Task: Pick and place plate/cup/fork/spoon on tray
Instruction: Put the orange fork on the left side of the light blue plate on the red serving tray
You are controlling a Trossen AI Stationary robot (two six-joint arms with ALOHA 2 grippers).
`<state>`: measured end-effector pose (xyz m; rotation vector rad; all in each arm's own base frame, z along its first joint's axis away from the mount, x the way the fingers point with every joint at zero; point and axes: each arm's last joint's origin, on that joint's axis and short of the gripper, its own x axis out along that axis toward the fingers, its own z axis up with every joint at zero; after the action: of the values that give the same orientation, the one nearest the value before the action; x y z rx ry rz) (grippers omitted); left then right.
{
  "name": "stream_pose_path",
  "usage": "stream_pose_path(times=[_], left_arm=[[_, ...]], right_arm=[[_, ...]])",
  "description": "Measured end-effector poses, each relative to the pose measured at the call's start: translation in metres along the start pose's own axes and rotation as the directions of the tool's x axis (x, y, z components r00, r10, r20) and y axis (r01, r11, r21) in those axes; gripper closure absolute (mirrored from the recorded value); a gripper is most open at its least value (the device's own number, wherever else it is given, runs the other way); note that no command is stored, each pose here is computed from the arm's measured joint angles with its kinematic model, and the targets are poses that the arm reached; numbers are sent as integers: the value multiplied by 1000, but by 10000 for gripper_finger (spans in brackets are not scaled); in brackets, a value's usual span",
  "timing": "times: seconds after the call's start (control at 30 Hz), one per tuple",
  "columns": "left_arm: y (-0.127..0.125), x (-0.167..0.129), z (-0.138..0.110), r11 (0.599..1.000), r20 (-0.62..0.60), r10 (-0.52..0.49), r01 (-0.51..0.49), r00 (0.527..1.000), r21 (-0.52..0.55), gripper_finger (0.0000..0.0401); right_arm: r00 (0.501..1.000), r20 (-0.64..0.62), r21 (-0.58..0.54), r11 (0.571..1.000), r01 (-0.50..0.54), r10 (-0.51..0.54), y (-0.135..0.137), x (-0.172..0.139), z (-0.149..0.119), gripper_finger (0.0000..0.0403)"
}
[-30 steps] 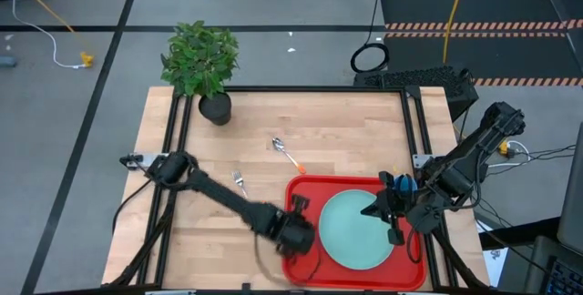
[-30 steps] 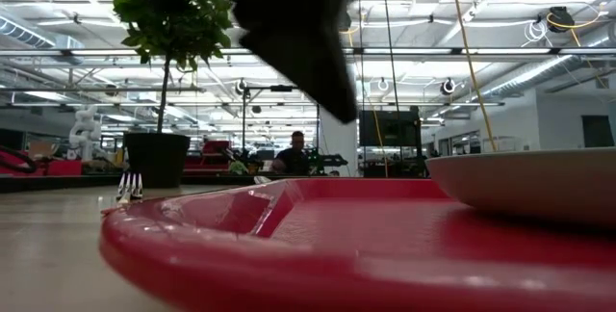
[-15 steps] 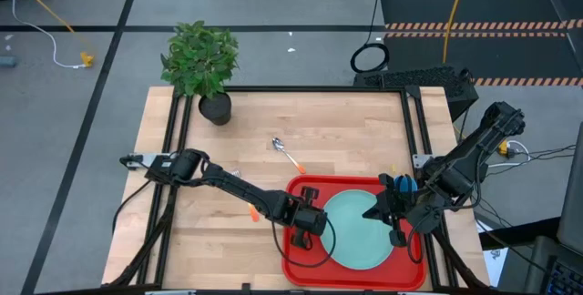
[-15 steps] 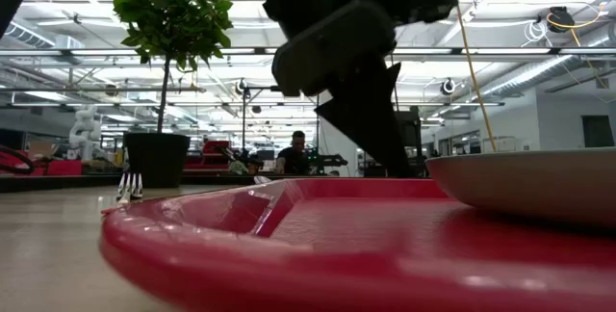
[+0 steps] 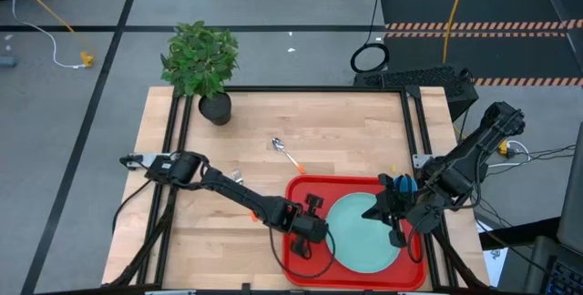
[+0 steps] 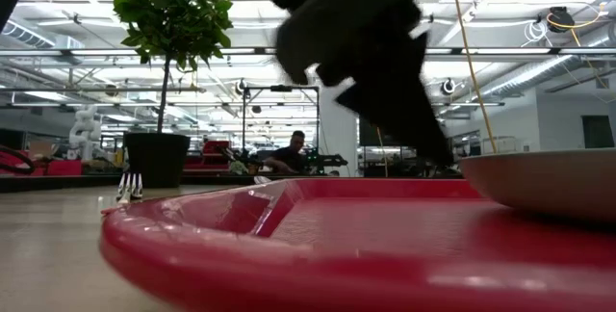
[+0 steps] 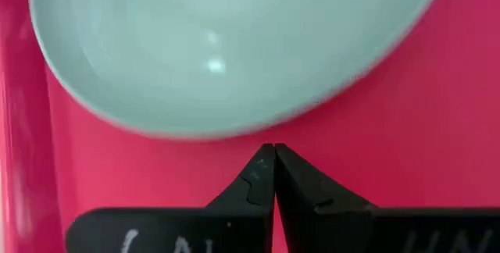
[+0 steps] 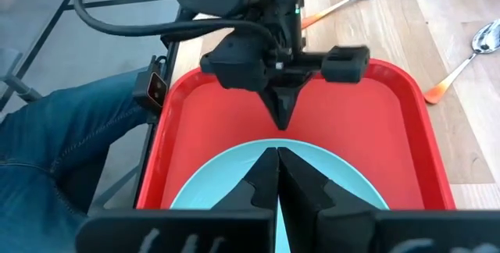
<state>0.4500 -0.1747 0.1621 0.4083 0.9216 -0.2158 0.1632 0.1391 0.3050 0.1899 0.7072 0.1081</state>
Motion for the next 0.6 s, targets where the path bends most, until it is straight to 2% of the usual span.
stream_pose_path(times=[0.13,0.27,0.33,0.4,0.47,0.5,0.6], left_arm=[[6,-26,4,996,-68,91,-91,994,-10,391],[16,-56,2,982,-141,150,-164,979,-96,396],[20,-67,-4,957,-212,179,-220,961,-188,395],[24,-82,-15,882,-327,253,-356,910,-309,392],[25,-96,-29,764,-455,314,-506,833,-400,390],[25,-101,-37,710,-526,320,-567,788,-417,390],[17,-110,-56,582,-674,330,-705,661,-406,390]], right_arm=[[1000,-1,-1,1000,1,-1,0,0,0,403],[1000,0,-2,1000,-1,1,0,0,0,403],[1000,-1,-2,1000,0,0,0,0,0,403],[1000,0,-1,1000,-1,1,0,0,0,403],[1000,0,-1,1000,-1,1,0,0,0,403],[1000,-1,-5,1000,-1,1,0,0,0,403],[1000,-1,-38,999,-1,1,0,0,0,403]])
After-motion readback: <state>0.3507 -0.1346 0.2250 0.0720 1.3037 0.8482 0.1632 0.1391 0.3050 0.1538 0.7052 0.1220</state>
